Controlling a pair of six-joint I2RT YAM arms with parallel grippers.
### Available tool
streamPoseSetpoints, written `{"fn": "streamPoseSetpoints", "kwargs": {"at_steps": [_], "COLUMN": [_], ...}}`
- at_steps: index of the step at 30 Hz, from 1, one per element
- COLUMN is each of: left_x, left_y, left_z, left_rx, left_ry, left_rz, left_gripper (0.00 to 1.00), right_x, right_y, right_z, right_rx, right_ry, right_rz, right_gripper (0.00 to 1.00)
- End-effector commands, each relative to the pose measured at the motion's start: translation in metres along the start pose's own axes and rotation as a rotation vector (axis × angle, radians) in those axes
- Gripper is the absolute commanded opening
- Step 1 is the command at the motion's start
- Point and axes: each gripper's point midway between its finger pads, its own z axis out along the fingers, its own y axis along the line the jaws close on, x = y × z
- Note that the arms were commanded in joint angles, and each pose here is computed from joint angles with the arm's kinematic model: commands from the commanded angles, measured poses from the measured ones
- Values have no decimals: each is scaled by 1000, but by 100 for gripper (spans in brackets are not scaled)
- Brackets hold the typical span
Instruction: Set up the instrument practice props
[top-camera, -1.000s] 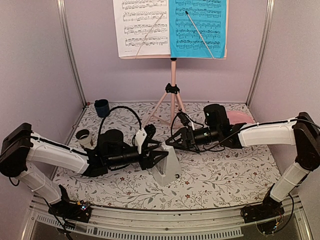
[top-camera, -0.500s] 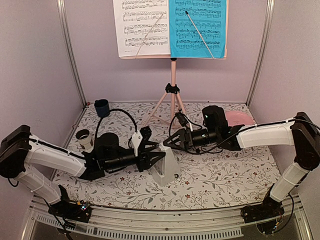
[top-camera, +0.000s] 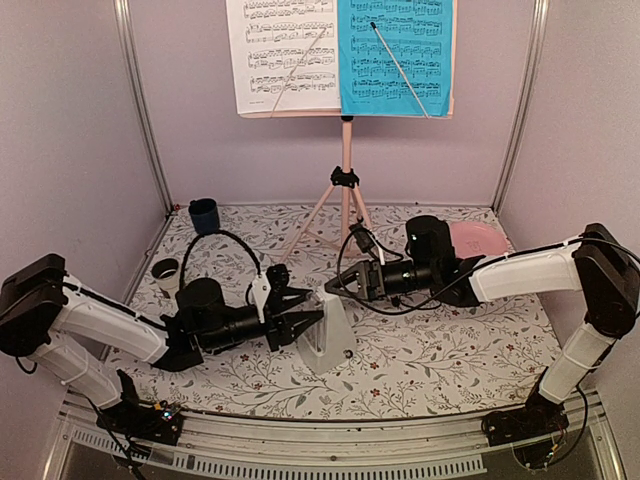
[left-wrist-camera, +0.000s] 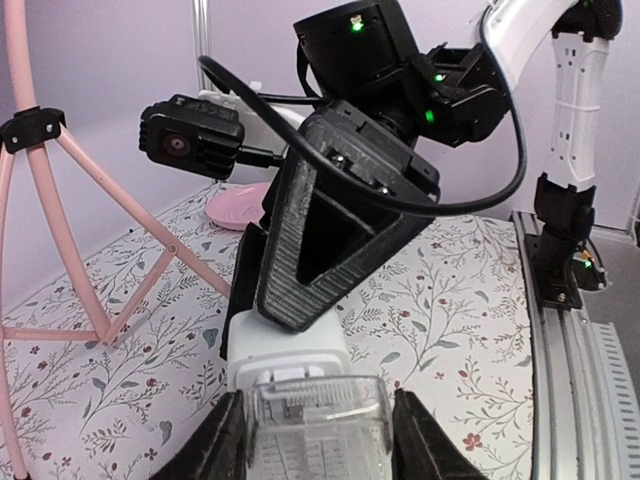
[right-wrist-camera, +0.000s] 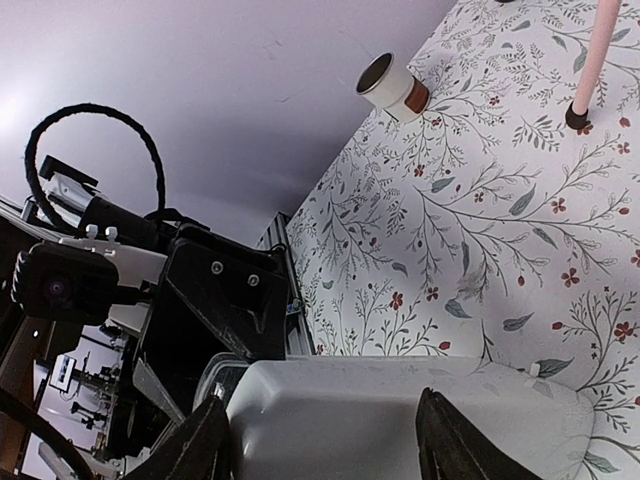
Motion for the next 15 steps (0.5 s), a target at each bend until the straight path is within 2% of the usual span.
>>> {"fn": "streamPoseSetpoints", "kwargs": {"at_steps": [1,6,11,15], "left_x": [-17,-60,-71,-51], "left_y": [-8,-1,24,56], "left_z": [-8,-26,-41,-59], "left_rx": [22,-14,-113,-239], "left_ry": [-72,-171,-63,87], "left_rz": [37,-11,-66,-165], "left_gripper": [26,25,25,25], "right_x": [71,62,48,29], "right_y": [-97,-88,-69,-46], "right_z": [-12,-12,-6,-1], "right_rx": [305,292,257,206], "right_ry": [153,144,133,114], "right_rz": [199,169,108,53], "right_gripper": [62,62,66,71]}}
